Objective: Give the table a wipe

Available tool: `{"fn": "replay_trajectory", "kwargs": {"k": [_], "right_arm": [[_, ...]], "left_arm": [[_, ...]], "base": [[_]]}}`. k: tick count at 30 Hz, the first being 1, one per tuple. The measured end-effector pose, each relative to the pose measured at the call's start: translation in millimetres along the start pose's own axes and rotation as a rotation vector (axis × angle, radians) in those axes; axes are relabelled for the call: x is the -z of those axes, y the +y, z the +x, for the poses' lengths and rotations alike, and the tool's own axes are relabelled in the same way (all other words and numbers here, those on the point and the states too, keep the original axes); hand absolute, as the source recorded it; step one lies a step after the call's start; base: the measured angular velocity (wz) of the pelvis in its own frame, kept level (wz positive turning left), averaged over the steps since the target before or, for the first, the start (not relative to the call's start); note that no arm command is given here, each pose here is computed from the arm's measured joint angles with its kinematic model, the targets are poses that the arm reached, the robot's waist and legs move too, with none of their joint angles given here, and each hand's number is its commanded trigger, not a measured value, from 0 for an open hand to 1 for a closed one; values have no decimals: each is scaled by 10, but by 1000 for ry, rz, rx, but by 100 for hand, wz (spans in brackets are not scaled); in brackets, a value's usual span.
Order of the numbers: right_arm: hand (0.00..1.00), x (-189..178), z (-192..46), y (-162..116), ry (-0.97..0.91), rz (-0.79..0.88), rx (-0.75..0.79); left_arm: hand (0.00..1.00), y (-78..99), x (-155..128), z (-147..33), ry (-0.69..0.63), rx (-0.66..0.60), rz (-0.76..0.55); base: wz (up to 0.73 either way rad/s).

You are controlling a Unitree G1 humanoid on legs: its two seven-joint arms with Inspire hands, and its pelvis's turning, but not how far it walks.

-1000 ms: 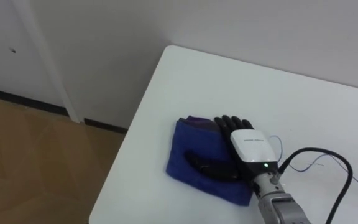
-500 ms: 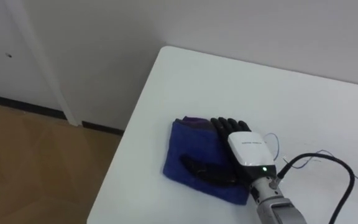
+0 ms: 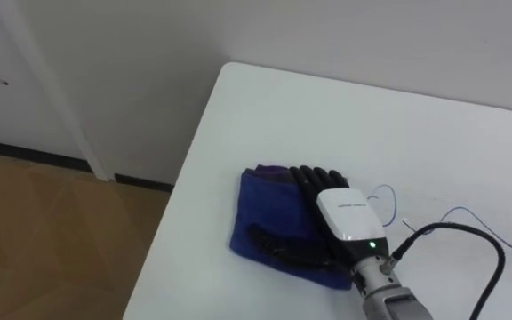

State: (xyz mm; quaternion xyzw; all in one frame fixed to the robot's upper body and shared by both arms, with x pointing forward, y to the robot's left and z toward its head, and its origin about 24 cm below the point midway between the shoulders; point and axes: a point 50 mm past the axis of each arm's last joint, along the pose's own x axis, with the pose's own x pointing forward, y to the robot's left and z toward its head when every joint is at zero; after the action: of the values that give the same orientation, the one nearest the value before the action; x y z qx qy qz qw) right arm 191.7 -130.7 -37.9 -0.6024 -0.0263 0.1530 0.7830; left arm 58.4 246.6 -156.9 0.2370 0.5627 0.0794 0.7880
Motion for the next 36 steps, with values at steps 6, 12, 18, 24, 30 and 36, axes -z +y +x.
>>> {"fn": "replay_trajectory", "kwargs": {"k": [6,12,18,24,30,36], "right_arm": [[0,-23,-13,17,-7,6,-6],[0,-11,-20,31,0,14,-18],[0,32,-38,69,17,11,-38],[100,81,-29,102,29,-7,-48],[100,128,73,-50,36,-14,41],[100,91,63,-84,19,26,80]], "left_arm": [[0,-26,-15,-2,-7,12,15],[0,-31,-9,-3,-1,14,-5],[0,-44,-10,-6,0,17,-9],[0,-48,-8,-7,1,18,-10],[0,-70,33,-19,17,23,-10],[0,-114,80,-40,30,34,-13]], "base": [[0],[1],[1],[0],[-1],[1]]}}
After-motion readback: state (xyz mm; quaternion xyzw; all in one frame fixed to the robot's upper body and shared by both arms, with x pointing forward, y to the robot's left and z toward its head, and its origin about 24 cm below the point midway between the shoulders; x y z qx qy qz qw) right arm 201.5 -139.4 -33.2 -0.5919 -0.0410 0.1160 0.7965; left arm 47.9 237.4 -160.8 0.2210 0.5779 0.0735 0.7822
